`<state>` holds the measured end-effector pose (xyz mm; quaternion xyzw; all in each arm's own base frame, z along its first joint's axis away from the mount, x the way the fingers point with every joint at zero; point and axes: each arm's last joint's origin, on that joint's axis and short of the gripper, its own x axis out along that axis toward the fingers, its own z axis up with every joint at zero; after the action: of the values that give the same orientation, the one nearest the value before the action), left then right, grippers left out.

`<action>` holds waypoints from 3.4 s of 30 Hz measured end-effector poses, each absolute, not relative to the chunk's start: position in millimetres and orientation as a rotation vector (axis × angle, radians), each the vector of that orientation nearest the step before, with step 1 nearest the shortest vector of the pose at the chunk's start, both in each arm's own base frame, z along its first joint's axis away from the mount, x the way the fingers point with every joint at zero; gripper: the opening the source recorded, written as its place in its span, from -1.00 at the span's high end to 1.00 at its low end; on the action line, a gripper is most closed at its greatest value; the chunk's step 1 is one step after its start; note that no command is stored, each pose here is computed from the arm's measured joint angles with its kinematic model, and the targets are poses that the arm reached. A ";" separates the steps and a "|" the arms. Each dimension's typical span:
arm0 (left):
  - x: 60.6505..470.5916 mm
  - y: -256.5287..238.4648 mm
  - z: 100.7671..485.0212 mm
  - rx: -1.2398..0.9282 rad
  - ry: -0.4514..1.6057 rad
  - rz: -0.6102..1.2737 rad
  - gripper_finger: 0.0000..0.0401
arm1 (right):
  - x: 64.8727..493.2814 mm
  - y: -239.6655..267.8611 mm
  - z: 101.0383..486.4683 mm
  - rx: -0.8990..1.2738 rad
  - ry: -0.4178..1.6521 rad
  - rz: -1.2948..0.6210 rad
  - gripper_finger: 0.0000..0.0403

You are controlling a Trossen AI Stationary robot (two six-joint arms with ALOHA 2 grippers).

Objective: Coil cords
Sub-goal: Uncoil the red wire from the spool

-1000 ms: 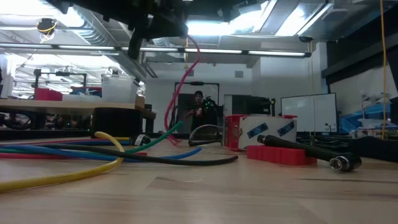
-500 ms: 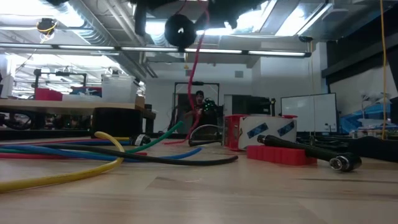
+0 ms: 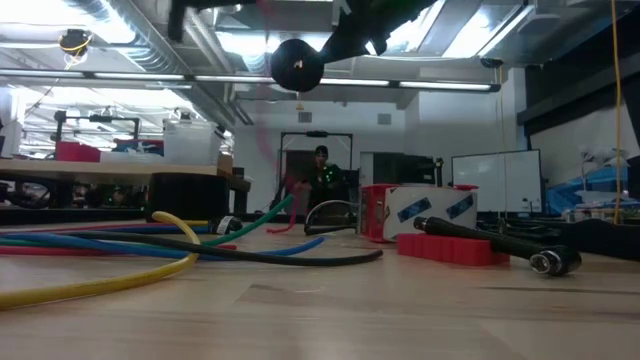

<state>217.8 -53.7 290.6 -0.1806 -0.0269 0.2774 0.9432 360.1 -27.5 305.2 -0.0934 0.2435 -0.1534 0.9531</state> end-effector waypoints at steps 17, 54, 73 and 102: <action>240.7 -75.7 239.1 -0.710 0.177 0.443 1.00 | 367.4 -36.6 339.8 -0.189 0.252 -0.374 1.00; 165.8 -57.1 294.4 -0.488 0.191 0.338 1.00 | 352.4 -40.5 304.5 -0.180 0.640 -0.317 1.00; 203.9 -75.1 233.4 -0.200 0.503 0.464 1.00 | 341.5 -27.8 334.7 0.124 0.468 0.020 1.00; 235.9 -82.6 242.3 -0.113 0.313 0.379 0.42 | 221.5 -16.9 407.8 0.195 0.406 0.001 1.00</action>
<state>235.9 -82.6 242.3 -0.0559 0.1550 0.1876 0.9683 221.5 -16.9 407.8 0.0967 0.2012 0.0003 0.9748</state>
